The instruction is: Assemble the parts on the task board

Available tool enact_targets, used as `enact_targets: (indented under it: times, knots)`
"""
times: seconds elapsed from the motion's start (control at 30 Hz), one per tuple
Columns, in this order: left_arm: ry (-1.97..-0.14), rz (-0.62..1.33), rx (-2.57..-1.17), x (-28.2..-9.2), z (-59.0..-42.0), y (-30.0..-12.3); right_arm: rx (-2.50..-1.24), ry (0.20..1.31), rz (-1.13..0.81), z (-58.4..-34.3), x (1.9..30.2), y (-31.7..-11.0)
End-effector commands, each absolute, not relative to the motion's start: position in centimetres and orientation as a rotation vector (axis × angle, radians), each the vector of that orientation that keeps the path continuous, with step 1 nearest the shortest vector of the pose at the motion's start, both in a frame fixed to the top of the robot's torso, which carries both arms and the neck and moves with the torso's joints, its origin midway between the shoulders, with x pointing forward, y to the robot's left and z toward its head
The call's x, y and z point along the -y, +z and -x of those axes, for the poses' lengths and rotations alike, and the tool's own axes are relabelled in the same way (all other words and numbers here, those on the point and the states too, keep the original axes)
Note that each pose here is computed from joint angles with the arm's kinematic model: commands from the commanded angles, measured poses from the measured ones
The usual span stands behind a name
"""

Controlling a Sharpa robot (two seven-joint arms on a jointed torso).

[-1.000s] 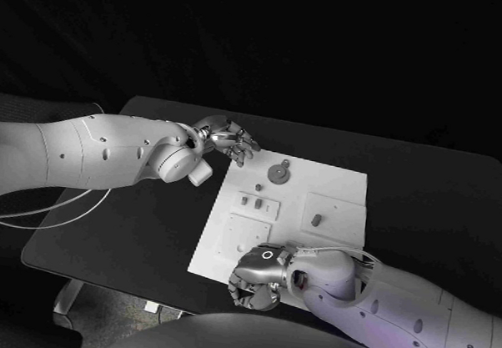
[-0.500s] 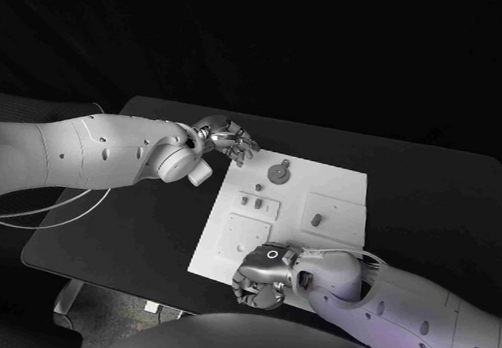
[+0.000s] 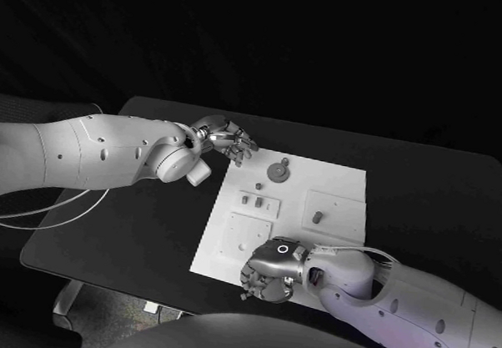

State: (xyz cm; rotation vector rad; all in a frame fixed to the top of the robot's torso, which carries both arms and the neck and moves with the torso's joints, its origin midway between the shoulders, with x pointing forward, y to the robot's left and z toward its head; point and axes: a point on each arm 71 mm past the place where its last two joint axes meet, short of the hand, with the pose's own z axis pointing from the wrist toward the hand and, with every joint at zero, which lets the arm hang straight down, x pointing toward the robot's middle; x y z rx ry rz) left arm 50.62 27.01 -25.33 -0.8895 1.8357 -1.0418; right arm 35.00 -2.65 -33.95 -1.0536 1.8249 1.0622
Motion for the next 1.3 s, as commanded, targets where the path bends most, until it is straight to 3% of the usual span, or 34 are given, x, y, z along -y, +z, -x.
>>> enact_targets:
  times: [0.03, 0.57, 0.87, 1.3]
  knots:
    - [-1.057, 0.880, -1.841, -26.9, -50.6, -25.2, -1.824, 1.104, 0.970, -35.3, 2.8, -33.4]
    - [-1.057, 0.881, -1.846, -26.9, -50.5, -25.3, -1.862, 1.099, 0.949, -35.6, 3.0, -33.2]
    - [-1.059, 0.879, -1.847, -26.8, -50.5, -25.3, -1.850, 1.026, 1.027, -35.7, 2.4, -33.8]
    - [-1.059, 0.879, -1.848, -26.8, -50.6, -25.3, -1.840, 1.077, 1.057, -34.4, 1.4, -34.1]
